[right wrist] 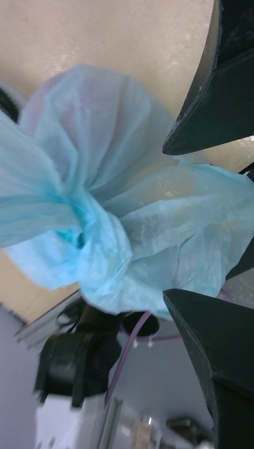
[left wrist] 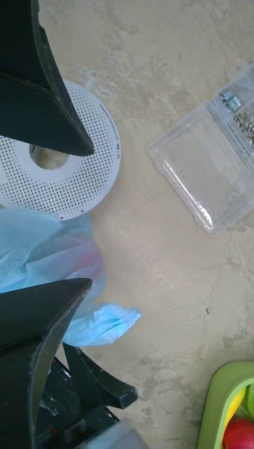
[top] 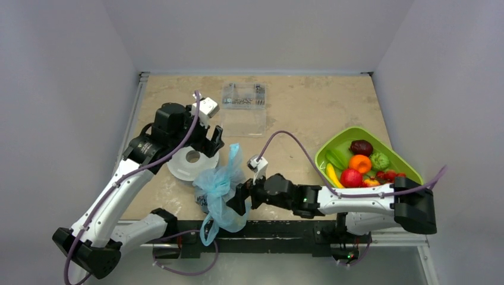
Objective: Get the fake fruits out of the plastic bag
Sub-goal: Adjust the plastic bag at the center of the board.
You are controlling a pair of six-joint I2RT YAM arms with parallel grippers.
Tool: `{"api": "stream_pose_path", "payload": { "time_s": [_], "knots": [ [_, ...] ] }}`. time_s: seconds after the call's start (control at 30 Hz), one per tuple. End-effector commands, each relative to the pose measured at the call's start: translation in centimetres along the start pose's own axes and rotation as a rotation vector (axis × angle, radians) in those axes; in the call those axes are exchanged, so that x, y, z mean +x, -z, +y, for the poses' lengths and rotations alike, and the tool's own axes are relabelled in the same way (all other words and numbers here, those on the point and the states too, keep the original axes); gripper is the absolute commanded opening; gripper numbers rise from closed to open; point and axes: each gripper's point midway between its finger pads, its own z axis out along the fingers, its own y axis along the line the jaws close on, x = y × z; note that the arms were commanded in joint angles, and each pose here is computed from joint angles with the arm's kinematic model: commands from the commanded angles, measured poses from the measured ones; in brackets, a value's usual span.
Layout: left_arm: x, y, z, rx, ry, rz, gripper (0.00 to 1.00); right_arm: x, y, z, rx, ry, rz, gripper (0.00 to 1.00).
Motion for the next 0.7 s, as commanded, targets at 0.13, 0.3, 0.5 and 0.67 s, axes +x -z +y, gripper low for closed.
{"api": "stream_pose_path", "payload": {
  "time_s": [0.13,0.3,0.5,0.67],
  "knots": [
    [-1.7,1.0,0.9,-0.094,-0.064,-0.076,0.86,2.7,-1.3,-3.1,0.305,0.117,0.004,0.89],
    [-1.2,0.3,0.3,-0.074,-0.074,-0.039,0.86,2.6,-1.7,-3.9,0.323,0.106,-0.017,0.36],
    [-0.5,-0.6,-0.7,-0.042,-0.098,0.004,0.86,-0.4,-1.2,-6.9,0.318,0.033,-0.047,0.00],
    [0.0,-1.2,-1.5,-0.024,-0.117,0.032,0.86,-3.2,-0.6,-9.6,0.245,-0.008,-0.034,0.00]
  ]
}}
